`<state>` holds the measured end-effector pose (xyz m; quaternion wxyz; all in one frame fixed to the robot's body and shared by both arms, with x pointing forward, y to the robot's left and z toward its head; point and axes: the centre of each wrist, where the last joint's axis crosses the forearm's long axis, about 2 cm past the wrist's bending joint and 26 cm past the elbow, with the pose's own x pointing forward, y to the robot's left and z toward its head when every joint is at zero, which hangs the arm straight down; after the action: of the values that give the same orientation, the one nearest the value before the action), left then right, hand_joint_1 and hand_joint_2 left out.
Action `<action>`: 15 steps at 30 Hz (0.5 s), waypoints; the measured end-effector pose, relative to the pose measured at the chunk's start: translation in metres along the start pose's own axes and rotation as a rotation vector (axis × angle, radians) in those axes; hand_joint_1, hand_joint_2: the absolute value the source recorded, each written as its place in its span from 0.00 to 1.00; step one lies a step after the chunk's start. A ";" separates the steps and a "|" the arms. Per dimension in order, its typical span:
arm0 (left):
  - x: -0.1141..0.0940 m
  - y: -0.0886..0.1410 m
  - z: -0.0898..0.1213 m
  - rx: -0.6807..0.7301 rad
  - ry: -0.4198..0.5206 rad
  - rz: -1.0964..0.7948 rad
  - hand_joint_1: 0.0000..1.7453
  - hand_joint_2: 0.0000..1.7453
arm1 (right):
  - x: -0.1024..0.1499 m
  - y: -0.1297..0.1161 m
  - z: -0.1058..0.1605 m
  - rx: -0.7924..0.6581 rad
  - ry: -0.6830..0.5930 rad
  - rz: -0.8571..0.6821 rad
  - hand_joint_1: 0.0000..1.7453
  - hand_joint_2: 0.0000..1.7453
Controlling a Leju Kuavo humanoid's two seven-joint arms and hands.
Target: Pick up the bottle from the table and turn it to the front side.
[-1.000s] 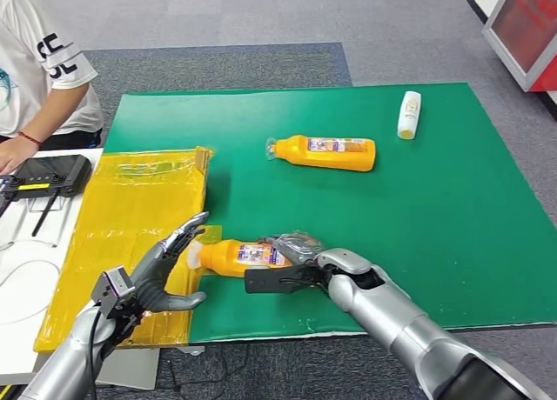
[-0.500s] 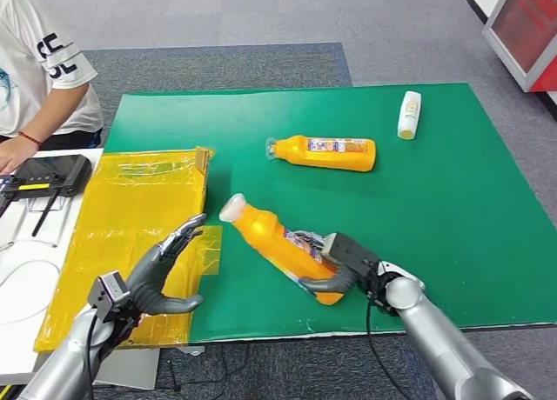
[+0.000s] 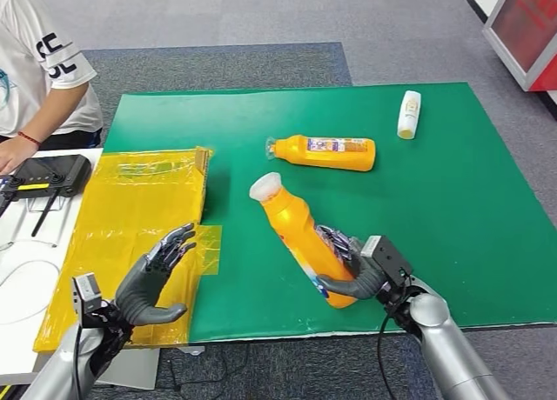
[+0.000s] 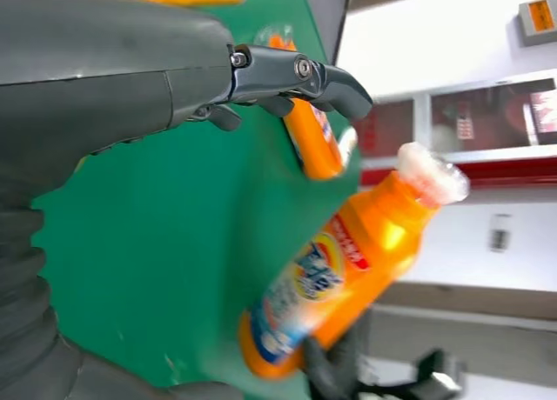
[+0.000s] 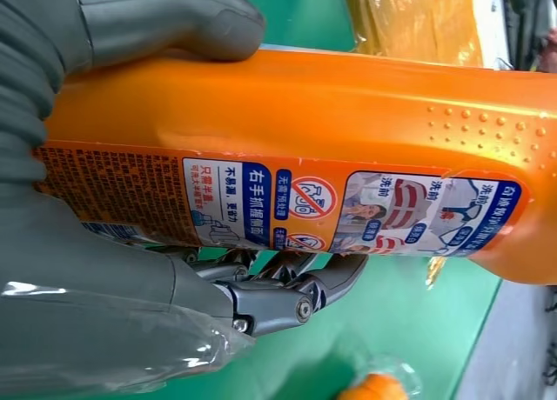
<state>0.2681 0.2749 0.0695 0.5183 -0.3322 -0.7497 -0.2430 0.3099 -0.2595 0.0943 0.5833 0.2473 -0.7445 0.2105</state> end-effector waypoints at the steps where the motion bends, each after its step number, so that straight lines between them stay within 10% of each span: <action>1: -0.002 0.001 0.002 0.000 -0.012 0.048 0.00 1.00 | 0.003 0.002 -0.002 0.002 -0.006 0.021 1.00 1.00; 15: -0.017 0.012 -0.006 -0.058 -0.094 0.377 0.00 1.00 | 0.032 0.053 -0.040 0.162 -0.118 0.187 1.00 1.00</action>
<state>0.2846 0.2740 0.0554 0.5092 -0.4925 -0.6902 -0.1474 0.3013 -0.1976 0.1337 0.4944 0.2352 -0.7779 0.3085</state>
